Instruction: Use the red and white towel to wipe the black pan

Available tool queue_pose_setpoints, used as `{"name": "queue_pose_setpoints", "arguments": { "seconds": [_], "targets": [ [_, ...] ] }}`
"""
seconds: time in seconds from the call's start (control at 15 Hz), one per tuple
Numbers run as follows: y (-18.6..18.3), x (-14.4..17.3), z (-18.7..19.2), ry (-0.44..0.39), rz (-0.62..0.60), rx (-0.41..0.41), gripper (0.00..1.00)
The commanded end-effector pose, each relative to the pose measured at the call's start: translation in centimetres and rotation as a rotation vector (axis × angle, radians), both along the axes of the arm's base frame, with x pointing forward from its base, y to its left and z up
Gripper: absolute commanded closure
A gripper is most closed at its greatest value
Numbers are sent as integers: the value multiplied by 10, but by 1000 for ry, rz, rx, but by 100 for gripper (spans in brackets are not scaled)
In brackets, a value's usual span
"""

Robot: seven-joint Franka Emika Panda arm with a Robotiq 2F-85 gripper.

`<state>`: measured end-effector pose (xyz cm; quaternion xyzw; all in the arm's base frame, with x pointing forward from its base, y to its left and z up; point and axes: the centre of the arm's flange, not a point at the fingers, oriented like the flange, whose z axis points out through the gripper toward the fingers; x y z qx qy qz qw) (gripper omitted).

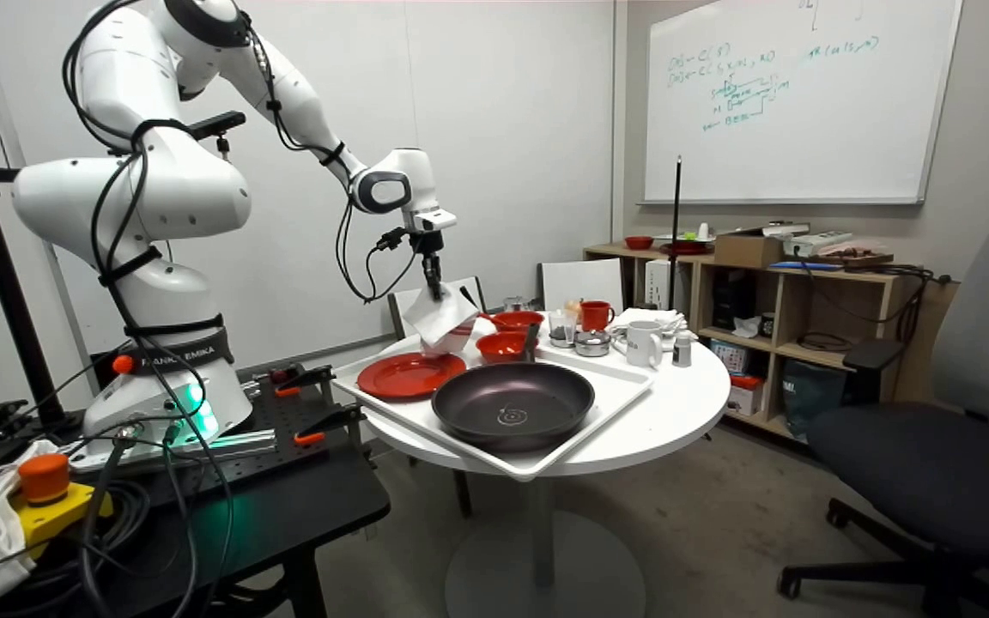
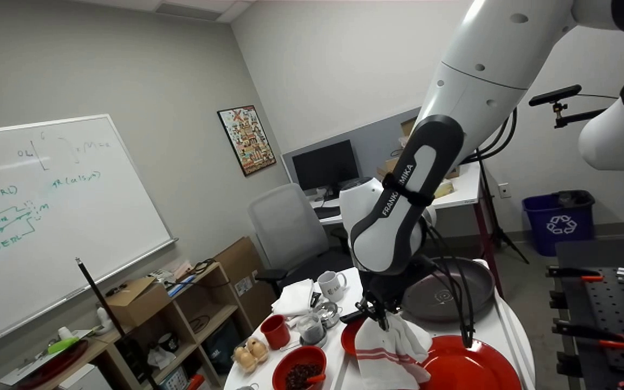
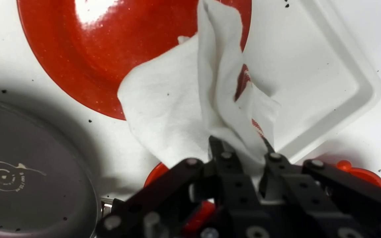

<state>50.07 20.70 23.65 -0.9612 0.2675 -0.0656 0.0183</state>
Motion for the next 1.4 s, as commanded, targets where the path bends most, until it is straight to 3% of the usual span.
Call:
{"name": "queue_pose_setpoints", "arguments": {
  "seconds": [0.0, 1.33],
  "targets": [
    [9, 16, -8, 2, 18, -2, 97],
    [24, 33, -21, 30, 28, 3, 97]
  ]
}}
